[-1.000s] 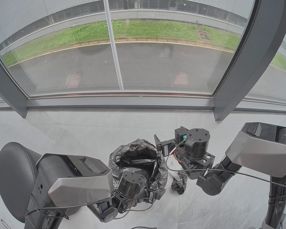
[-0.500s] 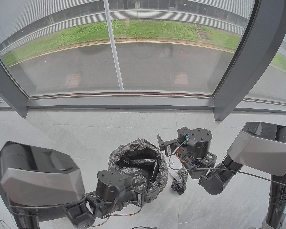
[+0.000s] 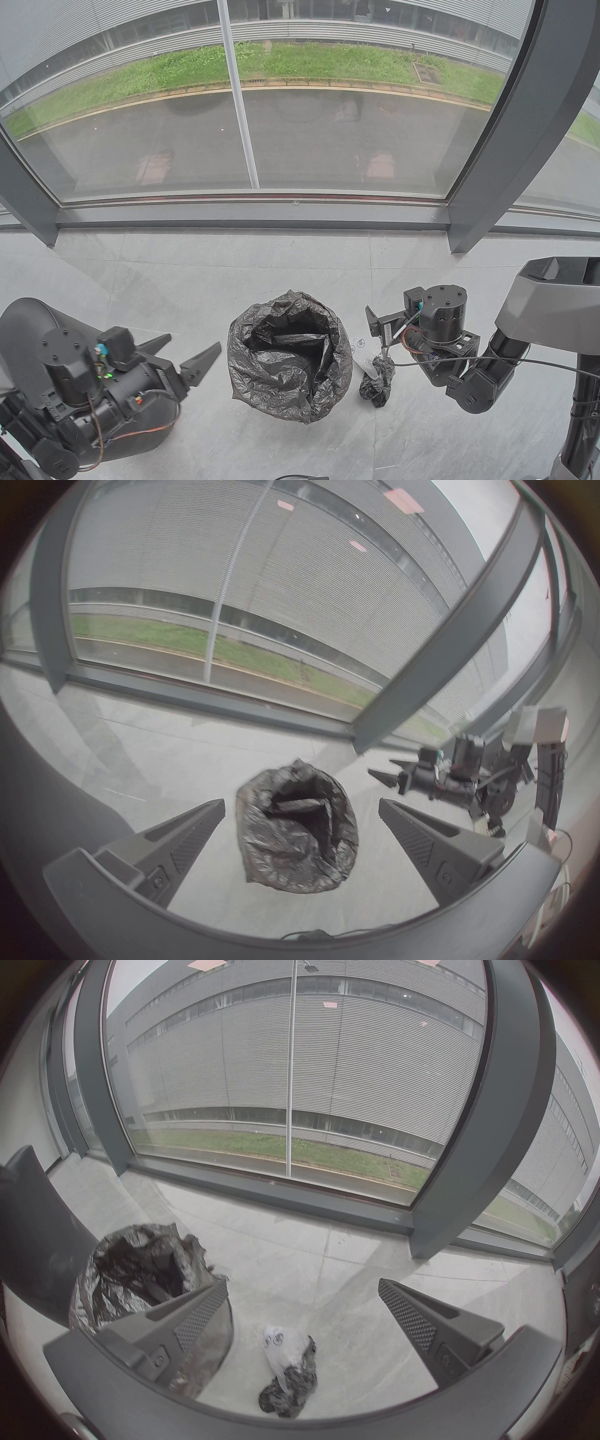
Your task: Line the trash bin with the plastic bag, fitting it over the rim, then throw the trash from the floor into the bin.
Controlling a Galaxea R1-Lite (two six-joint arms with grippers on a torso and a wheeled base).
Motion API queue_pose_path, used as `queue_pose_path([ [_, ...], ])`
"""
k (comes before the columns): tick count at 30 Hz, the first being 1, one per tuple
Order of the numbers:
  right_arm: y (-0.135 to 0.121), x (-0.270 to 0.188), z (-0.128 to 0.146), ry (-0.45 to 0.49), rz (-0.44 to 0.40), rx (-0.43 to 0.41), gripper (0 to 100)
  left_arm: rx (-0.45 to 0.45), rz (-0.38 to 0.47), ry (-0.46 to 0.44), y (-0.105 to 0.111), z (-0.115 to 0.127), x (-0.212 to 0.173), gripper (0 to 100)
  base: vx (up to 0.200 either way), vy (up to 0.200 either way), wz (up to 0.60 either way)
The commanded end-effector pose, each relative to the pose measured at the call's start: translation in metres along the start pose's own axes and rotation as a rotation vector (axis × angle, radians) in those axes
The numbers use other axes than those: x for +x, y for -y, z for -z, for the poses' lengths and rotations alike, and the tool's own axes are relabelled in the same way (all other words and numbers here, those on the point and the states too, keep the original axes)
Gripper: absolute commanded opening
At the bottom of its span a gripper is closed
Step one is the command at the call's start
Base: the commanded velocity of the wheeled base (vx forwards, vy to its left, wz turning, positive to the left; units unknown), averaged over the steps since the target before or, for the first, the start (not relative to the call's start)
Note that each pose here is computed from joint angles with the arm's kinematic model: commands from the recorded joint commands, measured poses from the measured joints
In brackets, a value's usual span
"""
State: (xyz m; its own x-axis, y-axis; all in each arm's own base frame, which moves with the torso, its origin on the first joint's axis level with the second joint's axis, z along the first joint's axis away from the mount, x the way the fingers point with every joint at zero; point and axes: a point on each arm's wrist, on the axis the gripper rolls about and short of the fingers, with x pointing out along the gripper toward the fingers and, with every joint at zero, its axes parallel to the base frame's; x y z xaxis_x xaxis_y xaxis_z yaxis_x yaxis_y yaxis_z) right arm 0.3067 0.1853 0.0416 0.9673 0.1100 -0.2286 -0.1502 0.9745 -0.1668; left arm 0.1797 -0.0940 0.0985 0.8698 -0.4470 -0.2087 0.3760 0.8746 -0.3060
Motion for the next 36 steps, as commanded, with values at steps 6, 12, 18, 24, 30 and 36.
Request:
queue_pose_path([
  [6, 0.008, 0.002, 0.023, -0.157, 0.000, -0.083, 100, -0.036, -0.117, 0.134, -0.023, -0.026, -0.053, 100, 0.000, 0.000, 0.00],
  [12, 0.011, 0.024, 0.025, -0.236, -0.016, -0.127, 100, -0.048, -0.094, 0.140, -0.032, -0.032, -0.053, 100, 0.000, 0.000, 0.00],
  [18, 0.021, 0.059, 0.022, -0.307, -0.016, -0.155, 100, -0.057, -0.097, 0.145, -0.041, -0.036, -0.054, 100, 0.000, 0.000, 0.00],
  [24, 0.019, 0.095, 0.022, -0.304, 0.003, -0.155, 100, -0.065, -0.084, 0.133, -0.042, -0.035, -0.053, 100, 0.000, 0.000, 0.00],
  [30, 0.022, 0.109, 0.021, -0.330, -0.002, -0.179, 100, -0.085, -0.081, 0.134, -0.042, -0.035, -0.053, 100, 0.000, 0.000, 0.00],
  [36, 0.015, 0.132, 0.015, -0.361, -0.072, -0.177, 100, -0.095, -0.079, 0.124, -0.043, -0.034, -0.052, 100, 0.000, 0.000, 0.00],
])
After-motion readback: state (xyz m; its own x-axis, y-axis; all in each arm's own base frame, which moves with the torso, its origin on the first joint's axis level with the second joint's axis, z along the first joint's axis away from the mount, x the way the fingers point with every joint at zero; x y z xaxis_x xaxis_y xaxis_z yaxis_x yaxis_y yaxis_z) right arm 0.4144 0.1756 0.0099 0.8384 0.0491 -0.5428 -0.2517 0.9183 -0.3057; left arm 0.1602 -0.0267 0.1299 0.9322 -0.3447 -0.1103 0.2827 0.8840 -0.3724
